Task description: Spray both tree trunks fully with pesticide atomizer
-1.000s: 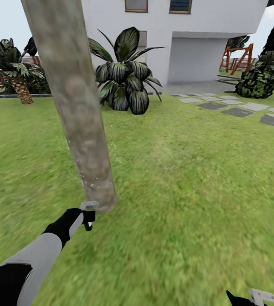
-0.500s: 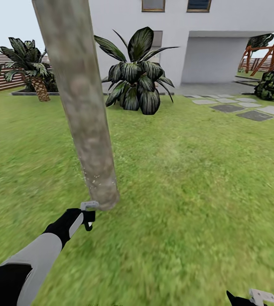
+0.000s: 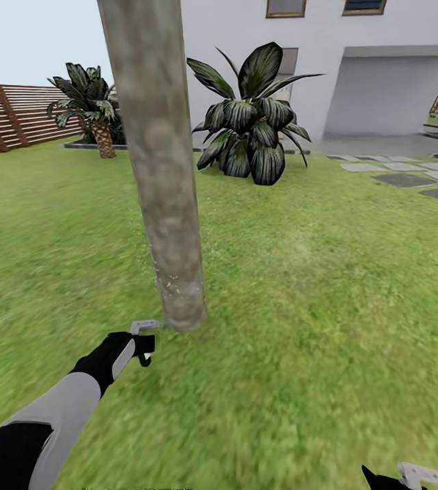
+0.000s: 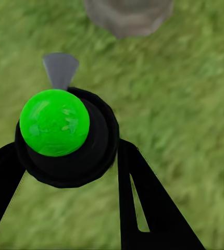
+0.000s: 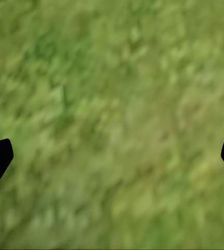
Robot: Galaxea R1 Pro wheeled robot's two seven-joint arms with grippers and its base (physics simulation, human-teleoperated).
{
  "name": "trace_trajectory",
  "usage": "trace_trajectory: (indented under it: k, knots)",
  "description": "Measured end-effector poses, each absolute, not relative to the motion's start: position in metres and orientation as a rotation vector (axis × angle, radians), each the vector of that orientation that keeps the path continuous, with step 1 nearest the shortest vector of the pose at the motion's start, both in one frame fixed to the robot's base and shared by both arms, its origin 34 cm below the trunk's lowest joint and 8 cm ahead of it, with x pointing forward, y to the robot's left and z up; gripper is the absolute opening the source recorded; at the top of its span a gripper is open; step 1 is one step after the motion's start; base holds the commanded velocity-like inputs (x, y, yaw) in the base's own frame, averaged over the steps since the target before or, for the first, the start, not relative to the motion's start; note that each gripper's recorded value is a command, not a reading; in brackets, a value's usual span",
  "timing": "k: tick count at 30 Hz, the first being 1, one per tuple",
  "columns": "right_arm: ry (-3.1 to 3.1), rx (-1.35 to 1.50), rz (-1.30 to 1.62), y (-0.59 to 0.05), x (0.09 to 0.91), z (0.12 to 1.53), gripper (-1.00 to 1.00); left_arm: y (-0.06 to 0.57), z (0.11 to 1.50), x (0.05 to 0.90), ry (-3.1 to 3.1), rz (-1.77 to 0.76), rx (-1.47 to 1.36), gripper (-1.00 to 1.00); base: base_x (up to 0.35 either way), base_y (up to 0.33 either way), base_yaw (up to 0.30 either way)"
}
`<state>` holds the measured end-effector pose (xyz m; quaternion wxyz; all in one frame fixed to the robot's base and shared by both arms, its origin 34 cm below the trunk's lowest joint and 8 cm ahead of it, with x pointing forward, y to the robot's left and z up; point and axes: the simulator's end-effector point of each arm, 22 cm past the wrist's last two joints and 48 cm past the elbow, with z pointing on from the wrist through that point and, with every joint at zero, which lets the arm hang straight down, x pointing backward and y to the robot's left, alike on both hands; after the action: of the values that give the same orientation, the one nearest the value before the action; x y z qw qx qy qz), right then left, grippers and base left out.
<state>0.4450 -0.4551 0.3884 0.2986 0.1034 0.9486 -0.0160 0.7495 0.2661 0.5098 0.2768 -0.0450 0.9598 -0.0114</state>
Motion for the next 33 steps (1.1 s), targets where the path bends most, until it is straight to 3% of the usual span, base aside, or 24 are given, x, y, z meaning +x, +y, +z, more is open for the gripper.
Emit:
trace_trajectory:
  k: [7, 15, 25, 33]
  knots:
    - [2.517, 0.275, -0.045, -0.456, 0.446, 0.389, 1.0, 0.249, 0.571, 0.802, 2.517, -0.068, -0.095, -1.0, 0.0, 0.0, 0.134]
    - [2.515, 0.275, -0.049, -0.458, 0.446, 0.39, 1.0, 0.252, 0.715, 0.88, 2.482, -0.08, -0.063, -1.0, 0.0, 0.0, -0.137]
    - [2.52, 0.274, -0.043, -0.455, 0.445, 0.388, 1.0, 0.251, 0.628, 0.83, 2.565, -0.104, -0.079, -1.0, 0.0, 0.0, -0.002]
    - [2.521, 0.275, -0.043, -0.456, 0.444, 0.388, 1.0, 0.228, 0.769, 0.899, 2.447, -0.227, -0.009, -1.0, 0.0, 0.0, 0.0]
